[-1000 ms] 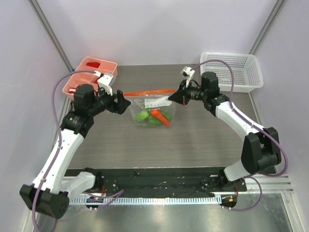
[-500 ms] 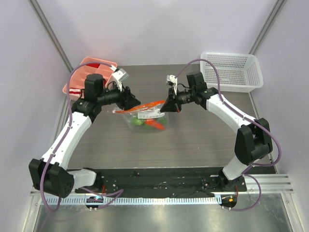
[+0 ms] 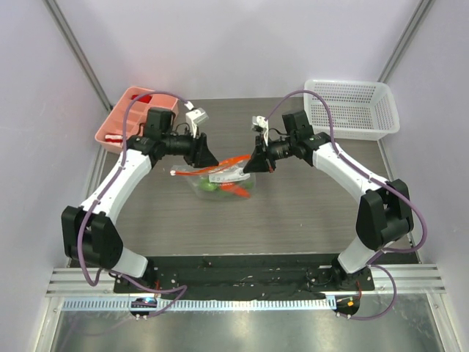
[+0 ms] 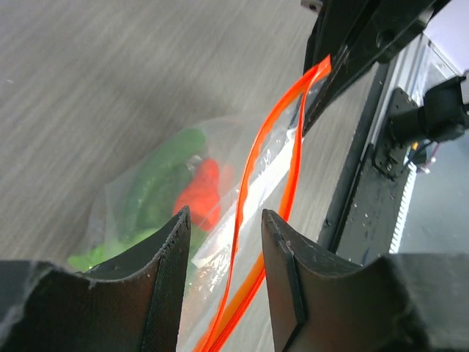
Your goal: Open the zip-top bag and remove the fake food
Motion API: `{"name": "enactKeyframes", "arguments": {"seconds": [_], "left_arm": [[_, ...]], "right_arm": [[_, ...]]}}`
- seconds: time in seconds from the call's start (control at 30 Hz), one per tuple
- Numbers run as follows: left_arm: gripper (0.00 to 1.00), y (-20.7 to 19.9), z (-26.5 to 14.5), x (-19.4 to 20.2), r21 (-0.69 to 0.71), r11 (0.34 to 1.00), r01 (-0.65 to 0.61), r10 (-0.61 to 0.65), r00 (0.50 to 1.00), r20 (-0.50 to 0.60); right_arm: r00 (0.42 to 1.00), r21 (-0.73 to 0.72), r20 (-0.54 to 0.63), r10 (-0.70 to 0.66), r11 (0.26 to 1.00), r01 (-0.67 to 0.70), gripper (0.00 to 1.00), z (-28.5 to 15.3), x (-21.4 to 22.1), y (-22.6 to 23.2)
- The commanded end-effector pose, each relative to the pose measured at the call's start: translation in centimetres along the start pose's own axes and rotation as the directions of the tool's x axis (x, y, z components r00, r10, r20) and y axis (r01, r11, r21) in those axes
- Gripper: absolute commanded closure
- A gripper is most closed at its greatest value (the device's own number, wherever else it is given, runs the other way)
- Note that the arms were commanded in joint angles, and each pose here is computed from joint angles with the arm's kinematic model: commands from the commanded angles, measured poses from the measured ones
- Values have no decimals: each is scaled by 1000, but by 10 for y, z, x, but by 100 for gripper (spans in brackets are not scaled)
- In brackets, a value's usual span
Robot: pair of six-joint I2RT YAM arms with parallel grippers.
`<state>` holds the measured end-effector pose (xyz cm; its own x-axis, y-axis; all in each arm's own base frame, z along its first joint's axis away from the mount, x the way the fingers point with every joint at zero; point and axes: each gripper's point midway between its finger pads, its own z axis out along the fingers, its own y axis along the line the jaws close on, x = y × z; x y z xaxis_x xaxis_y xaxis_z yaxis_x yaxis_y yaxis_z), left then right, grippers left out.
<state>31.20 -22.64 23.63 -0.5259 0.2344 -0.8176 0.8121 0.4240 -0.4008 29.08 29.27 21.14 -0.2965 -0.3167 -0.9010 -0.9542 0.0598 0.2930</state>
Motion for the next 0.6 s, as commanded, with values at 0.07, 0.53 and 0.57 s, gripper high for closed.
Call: {"name": "enactKeyframes", "arguments": {"seconds": [0.07,0.53,0.57], "left_arm": [[54,-19,4,2,75,997,-29,32,999,-36],[72,1,18,16,-30,1000,-4,1,993,-120],[83,4,18,16,-52,999,4,-11,992,-122]], "right_arm": [[996,-16,39,-80,997,81,99,-5,-26,11],[996,-21,39,-80,996,81,98,-2,-30,17],[996,-13,37,-76,997,77,96,-2,-30,17]]}}
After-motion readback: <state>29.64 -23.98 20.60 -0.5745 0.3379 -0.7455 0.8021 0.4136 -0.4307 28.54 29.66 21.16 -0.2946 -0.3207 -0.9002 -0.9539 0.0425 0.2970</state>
